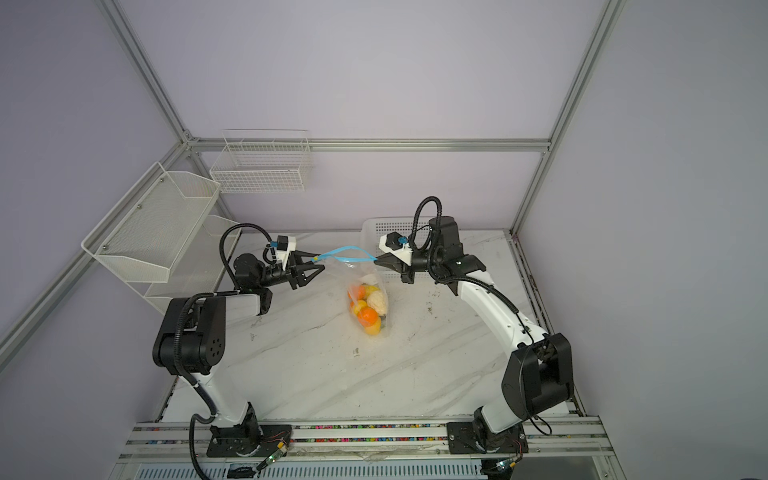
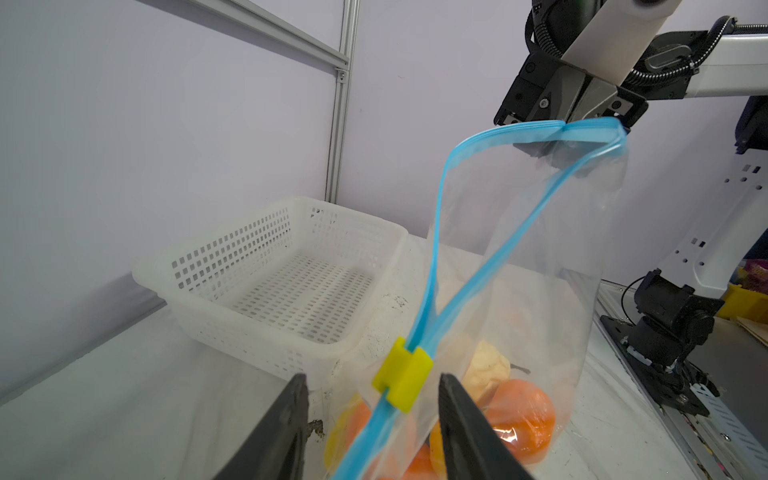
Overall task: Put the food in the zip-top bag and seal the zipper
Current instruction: 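Hold the zipper ends with both grippers and stretch the bag mouth taut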
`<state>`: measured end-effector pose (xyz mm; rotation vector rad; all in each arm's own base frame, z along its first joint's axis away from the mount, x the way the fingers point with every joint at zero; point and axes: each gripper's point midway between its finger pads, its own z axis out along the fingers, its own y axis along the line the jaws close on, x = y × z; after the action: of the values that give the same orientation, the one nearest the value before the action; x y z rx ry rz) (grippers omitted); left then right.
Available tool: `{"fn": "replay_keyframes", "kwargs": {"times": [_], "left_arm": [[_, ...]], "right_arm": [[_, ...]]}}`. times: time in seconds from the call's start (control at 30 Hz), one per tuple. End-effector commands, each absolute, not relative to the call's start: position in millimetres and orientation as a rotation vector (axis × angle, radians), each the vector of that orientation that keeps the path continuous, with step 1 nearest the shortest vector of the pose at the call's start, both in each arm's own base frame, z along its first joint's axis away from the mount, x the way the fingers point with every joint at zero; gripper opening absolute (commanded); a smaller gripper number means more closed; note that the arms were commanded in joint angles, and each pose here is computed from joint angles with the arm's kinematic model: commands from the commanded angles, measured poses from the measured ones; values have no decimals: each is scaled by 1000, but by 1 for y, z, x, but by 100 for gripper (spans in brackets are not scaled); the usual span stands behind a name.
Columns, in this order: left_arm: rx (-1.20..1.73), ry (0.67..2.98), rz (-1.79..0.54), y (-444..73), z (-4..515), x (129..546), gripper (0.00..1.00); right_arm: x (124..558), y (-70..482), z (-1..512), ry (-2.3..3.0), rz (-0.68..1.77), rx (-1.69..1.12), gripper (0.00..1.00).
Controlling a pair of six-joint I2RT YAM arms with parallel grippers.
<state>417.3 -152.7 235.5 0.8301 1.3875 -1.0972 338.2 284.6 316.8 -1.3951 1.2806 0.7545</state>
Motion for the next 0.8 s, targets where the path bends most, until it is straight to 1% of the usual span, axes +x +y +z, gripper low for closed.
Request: {"fn": "replay_keyframes", "kwargs": {"times": [0.0,0.3,0.37,0.53,0.77], "left_arm": [[872,1335,-1070,-152,245,411,42],[874,1334,-1074,-151,256,406,12],[877,1329,-1071,-151,260,404,7],[863,1319,-1030,-149,274,400,0],[840,1281,-966,-149,297,392,0]], "right_arm": [[344,285,324,1264,739,-1391,0],[344,284,326,1262,727,-1387,0],[344,283,327,1262,723,-1385,0],[342,282,330,1261,718,-1381,0],[342,280,334,1272,705,-1365,0]]}}
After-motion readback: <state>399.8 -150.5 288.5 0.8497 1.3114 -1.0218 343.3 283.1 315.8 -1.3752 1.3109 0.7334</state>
